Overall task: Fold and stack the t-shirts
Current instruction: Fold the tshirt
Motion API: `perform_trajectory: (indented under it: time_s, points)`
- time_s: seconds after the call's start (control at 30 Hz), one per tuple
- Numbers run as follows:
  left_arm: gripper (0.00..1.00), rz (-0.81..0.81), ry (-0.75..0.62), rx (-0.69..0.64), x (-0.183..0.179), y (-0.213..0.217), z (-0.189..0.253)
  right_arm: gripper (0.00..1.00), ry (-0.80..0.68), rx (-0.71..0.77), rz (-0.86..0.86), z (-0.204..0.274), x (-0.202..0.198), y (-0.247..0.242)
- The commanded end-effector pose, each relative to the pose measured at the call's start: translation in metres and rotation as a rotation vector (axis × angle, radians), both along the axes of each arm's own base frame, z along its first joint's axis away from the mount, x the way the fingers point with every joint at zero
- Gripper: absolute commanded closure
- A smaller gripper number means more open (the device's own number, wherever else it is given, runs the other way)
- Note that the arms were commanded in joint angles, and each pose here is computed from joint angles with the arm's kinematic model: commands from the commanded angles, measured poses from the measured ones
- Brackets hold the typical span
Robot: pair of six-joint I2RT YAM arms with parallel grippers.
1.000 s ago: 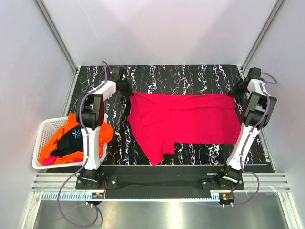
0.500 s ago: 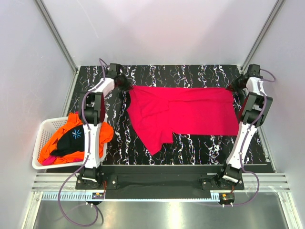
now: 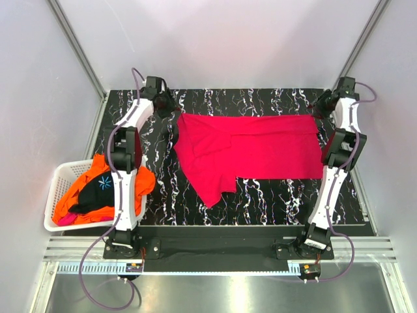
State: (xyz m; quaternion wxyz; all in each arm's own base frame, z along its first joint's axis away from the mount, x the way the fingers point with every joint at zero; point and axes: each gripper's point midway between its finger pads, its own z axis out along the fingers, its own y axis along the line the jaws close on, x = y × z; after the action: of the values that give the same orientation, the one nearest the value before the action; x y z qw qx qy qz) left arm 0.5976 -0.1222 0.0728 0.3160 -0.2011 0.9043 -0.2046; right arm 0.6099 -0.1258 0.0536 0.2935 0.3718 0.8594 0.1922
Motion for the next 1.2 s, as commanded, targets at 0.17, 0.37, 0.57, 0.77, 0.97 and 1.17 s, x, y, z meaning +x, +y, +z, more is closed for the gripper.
perform_trajectory:
  time_s: [0.17, 0.37, 0.57, 0.77, 0.97, 1.17]
  points:
    - [0.44, -0.033, -0.066, 0.206, -0.121, 0.007, 0.106, 0.40, 0.040, -0.162, -0.024, 0.131, -0.074, -0.001]
    - [0.47, -0.143, 0.039, 0.072, -0.248, -0.044, 0.087, 0.37, 0.106, -0.131, 0.083, 0.143, -0.148, 0.058]
    - [0.48, -0.160, 0.171, -0.126, -0.345, -0.084, 0.054, 0.35, 0.105, -0.063, 0.204, 0.132, -0.226, 0.133]
    - [0.47, -0.180, 0.333, -0.181, -0.393, -0.111, -0.001, 0.36, 0.128, 0.001, 0.225, 0.107, -0.298, 0.167]
    - [0.45, -0.195, 0.361, -0.156, -0.397, -0.132, -0.024, 0.36, 0.118, -0.003, 0.230, 0.101, -0.339, 0.172]
    - [0.49, -0.134, 0.464, -0.153, -0.408, -0.141, -0.053, 0.36, 0.104, -0.023, 0.224, 0.104, -0.353, 0.170]
